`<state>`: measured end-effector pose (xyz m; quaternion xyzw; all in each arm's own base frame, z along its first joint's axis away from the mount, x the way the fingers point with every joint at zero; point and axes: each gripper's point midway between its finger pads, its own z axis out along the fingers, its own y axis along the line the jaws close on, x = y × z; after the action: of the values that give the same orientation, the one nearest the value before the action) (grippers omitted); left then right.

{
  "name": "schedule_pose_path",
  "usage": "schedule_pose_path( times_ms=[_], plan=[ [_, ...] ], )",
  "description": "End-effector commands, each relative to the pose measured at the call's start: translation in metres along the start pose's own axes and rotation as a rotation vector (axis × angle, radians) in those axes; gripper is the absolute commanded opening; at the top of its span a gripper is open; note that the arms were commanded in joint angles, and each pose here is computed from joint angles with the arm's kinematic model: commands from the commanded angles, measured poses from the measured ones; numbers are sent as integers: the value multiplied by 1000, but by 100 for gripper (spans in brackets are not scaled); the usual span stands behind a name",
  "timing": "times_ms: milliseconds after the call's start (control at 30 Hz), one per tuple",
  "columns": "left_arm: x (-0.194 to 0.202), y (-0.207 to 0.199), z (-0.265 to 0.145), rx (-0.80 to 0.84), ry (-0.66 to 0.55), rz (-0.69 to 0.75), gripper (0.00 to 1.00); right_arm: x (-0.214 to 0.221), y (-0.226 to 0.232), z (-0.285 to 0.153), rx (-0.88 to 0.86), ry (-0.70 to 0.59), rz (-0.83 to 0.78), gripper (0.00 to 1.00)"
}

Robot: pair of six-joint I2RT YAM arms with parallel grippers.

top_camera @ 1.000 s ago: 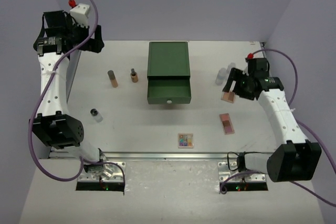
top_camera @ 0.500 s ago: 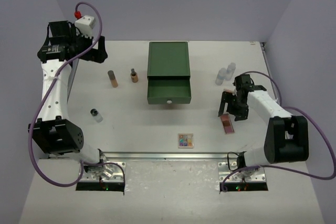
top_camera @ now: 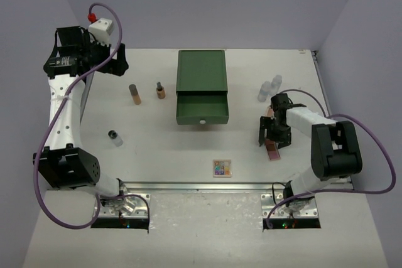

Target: Organize the makeup

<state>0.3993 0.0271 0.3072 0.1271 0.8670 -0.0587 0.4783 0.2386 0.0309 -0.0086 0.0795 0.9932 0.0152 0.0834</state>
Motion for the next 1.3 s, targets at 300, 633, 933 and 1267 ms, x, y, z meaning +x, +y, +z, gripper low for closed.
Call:
schedule_pose_path(
  times_ms=[300,633,933,1267],
  plan=[
    [-23,1,-20,-35,-93,73,100,27,7,14,8,-5,-57,38],
    [-17,0,-18,-27,-82,65,100,-65,37,-89,-148,-538,-184,25],
    [-22,-17,-12,73,-111,40,100,-150,121,-313,-378,-1281,-622,15],
    [-30,-39,-7,195,-127,-42,100,-100,286,-321,-517,-1194,-1387,20]
  ],
)
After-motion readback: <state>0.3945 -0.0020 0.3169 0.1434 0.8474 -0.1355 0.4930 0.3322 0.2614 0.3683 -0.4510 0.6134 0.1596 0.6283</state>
